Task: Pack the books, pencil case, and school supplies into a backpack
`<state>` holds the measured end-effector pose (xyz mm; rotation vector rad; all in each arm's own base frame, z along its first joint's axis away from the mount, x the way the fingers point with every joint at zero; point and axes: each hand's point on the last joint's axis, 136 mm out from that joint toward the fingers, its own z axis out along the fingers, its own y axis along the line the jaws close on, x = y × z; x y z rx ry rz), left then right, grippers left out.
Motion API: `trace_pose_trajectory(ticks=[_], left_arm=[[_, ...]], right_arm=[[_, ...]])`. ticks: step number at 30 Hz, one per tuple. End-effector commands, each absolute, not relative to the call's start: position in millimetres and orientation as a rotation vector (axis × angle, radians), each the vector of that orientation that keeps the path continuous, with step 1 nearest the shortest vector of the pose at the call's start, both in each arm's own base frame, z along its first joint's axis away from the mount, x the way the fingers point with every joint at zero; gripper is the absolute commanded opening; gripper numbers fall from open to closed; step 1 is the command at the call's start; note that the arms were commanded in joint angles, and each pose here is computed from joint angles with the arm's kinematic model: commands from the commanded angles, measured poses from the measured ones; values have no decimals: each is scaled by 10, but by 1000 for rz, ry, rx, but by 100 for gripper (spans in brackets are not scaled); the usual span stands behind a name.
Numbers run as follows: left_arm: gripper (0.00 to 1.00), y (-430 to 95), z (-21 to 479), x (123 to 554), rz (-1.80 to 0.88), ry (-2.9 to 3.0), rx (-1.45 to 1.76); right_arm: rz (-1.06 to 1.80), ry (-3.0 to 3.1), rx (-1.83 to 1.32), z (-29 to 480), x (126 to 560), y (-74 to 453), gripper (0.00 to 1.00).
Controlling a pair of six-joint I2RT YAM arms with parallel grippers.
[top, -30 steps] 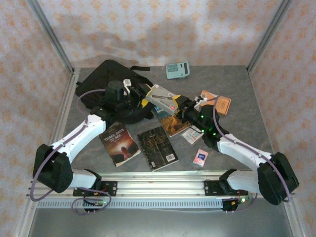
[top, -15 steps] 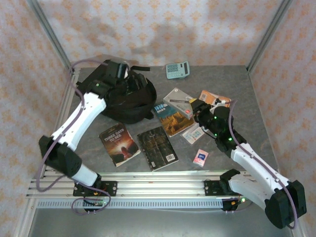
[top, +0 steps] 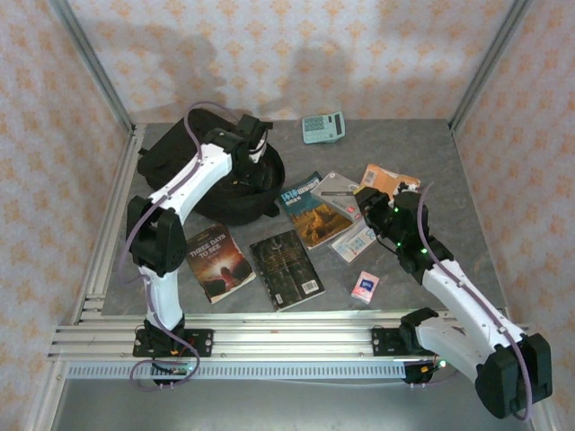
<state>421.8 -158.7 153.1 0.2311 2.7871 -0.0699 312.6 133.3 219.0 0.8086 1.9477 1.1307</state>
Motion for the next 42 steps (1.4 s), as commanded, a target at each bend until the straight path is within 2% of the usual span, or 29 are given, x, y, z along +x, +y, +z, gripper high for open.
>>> trace_pose_trajectory(ticks=[1, 8, 12, 14, 16, 20, 26, 34, 42], left_arm=[[69, -1548, 1508, 4194, -35, 2815, 316], [66, -1502, 1310, 4260, 11, 2850, 313], [58, -1486, 1177, 4237, 24, 2879, 321], [45, -1460, 1134, 4228, 38, 2884, 318], [24, -1429, 1122, 4228, 41, 2882, 299], [0, -1402, 1248, 4274, 19, 2846, 259], [0, -1427, 1706, 4330, -56, 2729, 182], [0, -1373, 2622, 4216, -155, 2501, 73], [0, -1492, 3003, 4040, -345, 2398, 26]], right_arm=[[1163, 1931, 758, 2303, 3164, 1346, 32], [1169, 1936, 764, 2254, 3181, 1308, 32], [1160, 1941, 762, 2236, 3184, 1292, 32], [1151, 1943, 764, 2224, 3188, 1281, 32], [1150, 1941, 767, 2224, 3194, 1277, 32], [1151, 1941, 764, 2241, 3203, 1282, 32], [1148, 1942, 750, 2296, 3220, 1292, 32], [1188, 1942, 700, 2497, 3337, 1397, 32], [1294, 1976, 627, 2619, 3529, 1760, 33]])
